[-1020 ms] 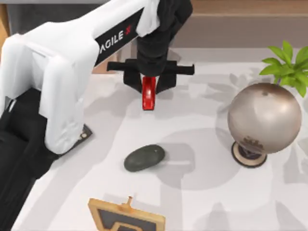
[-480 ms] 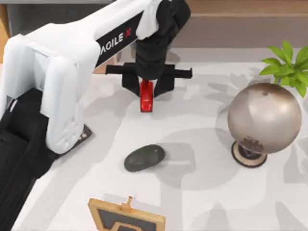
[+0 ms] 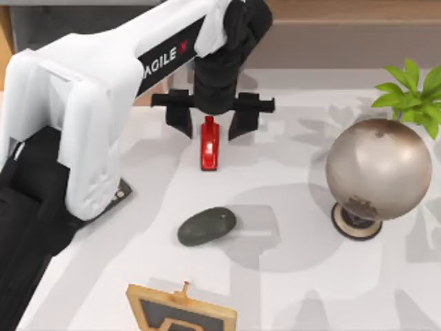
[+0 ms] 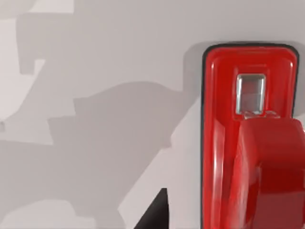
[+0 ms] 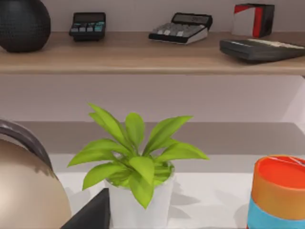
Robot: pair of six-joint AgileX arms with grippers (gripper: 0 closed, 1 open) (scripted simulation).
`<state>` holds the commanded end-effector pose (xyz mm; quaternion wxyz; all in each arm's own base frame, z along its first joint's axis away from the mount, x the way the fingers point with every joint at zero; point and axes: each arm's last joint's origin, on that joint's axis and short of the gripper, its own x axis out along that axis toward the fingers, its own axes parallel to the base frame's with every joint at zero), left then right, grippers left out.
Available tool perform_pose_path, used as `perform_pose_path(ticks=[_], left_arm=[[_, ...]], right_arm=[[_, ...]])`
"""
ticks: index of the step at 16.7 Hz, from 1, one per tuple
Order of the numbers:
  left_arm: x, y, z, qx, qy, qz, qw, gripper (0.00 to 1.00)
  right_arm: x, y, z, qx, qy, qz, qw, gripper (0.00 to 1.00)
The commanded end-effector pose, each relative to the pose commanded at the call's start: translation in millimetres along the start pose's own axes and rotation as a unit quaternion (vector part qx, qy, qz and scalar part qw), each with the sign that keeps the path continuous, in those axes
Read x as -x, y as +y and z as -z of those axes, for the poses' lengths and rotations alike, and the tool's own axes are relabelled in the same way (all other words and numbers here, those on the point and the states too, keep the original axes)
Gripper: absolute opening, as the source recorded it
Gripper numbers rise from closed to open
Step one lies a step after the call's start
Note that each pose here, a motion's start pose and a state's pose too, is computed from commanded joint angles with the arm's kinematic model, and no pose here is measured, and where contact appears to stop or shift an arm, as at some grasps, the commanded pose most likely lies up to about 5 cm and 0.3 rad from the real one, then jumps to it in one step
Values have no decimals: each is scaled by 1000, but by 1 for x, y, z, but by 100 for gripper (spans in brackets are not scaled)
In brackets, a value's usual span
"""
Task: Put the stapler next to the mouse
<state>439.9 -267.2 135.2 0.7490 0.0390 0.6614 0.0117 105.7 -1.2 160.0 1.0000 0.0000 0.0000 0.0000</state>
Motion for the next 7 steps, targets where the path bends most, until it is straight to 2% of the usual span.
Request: perform_pose_path(ticks=[1, 2, 7], left_arm=[[0, 0, 0, 0, 0, 0, 1000, 98], [0, 0, 0, 0, 0, 0, 1000, 100], [0, 0, 0, 0, 0, 0, 1000, 100]], right_arm=[[0, 0, 0, 0, 0, 0, 1000, 100], [0, 0, 0, 0, 0, 0, 1000, 100], [0, 0, 0, 0, 0, 0, 1000, 100]])
